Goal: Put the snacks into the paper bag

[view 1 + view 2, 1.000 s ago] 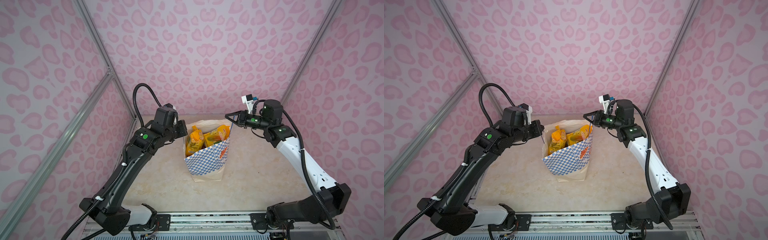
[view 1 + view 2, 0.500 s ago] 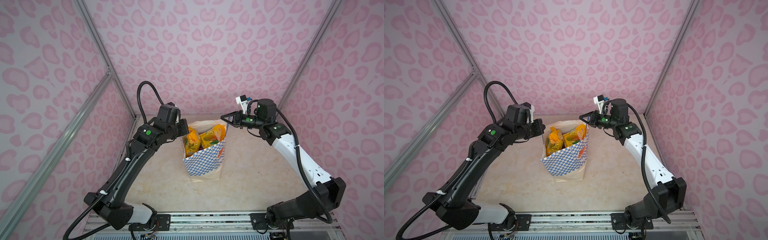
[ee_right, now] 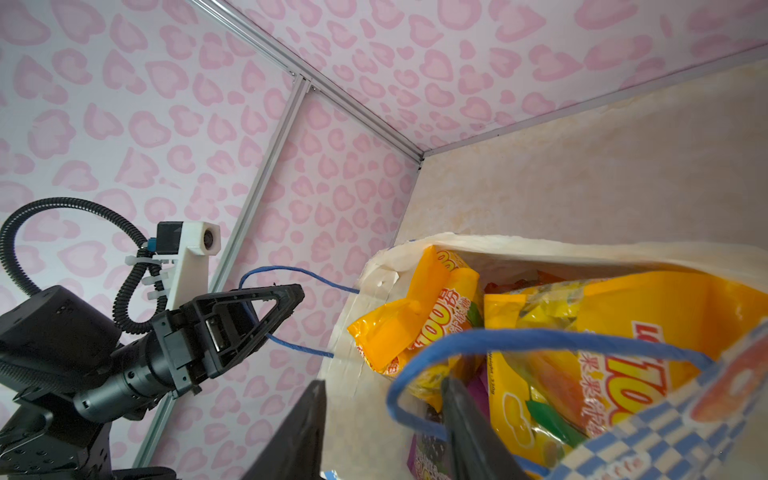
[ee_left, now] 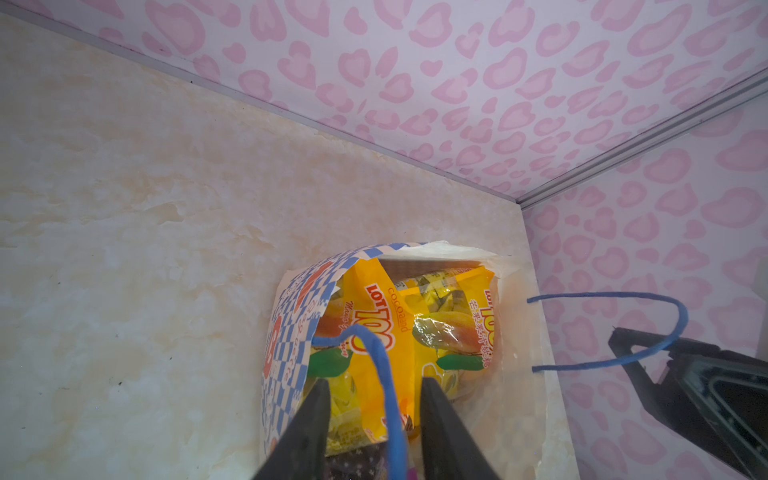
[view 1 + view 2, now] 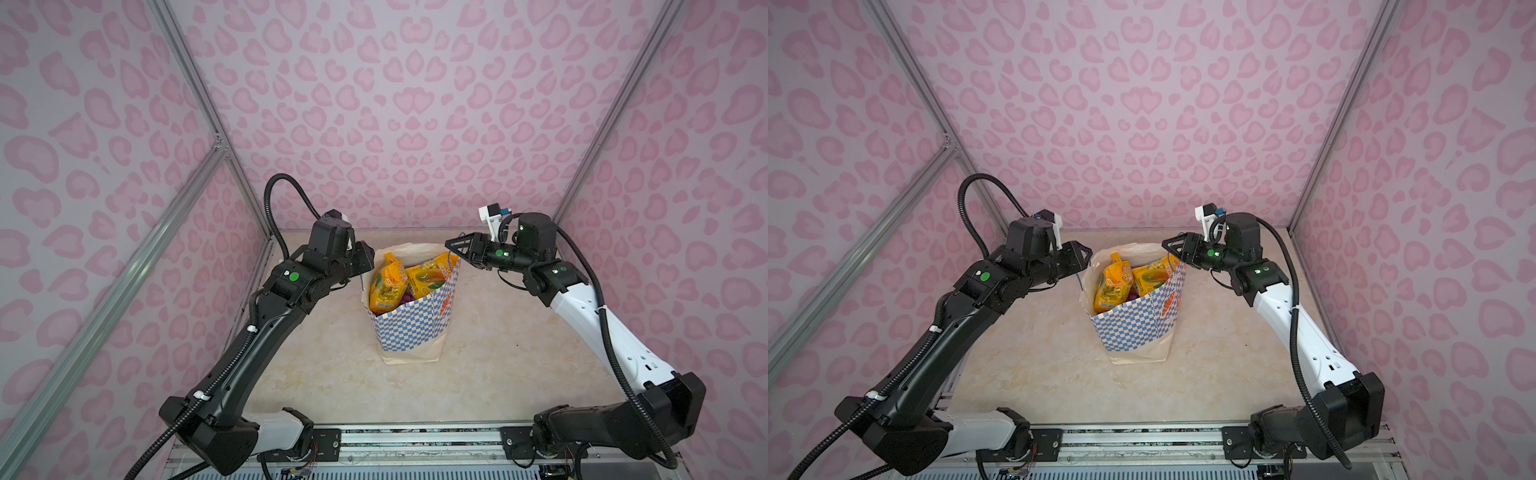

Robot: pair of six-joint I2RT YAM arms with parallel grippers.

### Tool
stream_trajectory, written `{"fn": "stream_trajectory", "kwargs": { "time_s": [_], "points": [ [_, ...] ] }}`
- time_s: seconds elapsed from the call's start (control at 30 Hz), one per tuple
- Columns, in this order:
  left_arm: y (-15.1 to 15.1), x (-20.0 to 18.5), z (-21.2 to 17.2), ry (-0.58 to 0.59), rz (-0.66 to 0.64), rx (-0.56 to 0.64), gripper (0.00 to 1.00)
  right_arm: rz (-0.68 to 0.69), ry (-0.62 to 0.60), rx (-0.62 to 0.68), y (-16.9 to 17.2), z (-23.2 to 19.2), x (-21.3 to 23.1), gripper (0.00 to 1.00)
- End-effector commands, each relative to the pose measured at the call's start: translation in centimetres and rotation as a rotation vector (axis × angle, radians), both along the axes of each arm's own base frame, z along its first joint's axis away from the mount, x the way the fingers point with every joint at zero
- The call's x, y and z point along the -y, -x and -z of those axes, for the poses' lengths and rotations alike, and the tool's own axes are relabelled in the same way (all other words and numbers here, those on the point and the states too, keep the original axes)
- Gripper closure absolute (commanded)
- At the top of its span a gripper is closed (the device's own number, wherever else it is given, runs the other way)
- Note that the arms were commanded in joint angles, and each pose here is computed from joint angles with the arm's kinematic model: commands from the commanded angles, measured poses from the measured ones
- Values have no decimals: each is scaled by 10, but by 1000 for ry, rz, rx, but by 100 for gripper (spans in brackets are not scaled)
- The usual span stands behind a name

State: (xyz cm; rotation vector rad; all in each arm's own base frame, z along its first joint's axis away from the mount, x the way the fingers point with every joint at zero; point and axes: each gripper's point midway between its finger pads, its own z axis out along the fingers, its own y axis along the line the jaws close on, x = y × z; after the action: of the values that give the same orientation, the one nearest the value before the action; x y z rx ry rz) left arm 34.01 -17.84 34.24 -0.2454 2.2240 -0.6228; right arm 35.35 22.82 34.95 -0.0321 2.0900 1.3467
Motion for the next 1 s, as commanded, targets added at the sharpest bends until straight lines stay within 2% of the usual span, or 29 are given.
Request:
{"fn": "stream_trajectory", "kwargs": {
  "time_s": [0.0, 0.07, 0.1, 0.27, 0.43, 0.5, 0.6, 0.7, 0.8, 0.97],
  "points": [
    [-1, 2, -11, 44, 5, 32, 46, 65, 32, -60, 1, 10, 9, 35],
    [2, 3, -13, 53, 26, 31, 31, 93, 44, -76, 4, 11, 14, 26],
    [5, 5, -14, 54, 44, 33, 1, 105, 55, -87, 6, 11, 17, 23],
    [23, 2, -21, 43, 102, 38, 3, 170, 117, -102, 16, 9, 33, 16],
    [50, -4, -28, 40, 177, 64, 3, 262, 215, -35, 30, -10, 59, 10],
    [63, -7, -37, 39, 210, 92, 3, 303, 261, -3, 36, -18, 72, 3],
    [79, -19, -54, 38, 203, 147, 3, 372, 326, 57, 44, -31, 92, 2],
    [89, -53, -65, -5, 67, 216, 3, 542, 460, 85, 50, -30, 133, 2],
    [97, -106, -63, -67, -182, 278, 3, 699, 569, 50, 54, -18, 176, 2],
    [114, -180, -22, -127, -564, 372, 3, 895, 695, 42, 53, 23, 222, 2]
  ]
}}
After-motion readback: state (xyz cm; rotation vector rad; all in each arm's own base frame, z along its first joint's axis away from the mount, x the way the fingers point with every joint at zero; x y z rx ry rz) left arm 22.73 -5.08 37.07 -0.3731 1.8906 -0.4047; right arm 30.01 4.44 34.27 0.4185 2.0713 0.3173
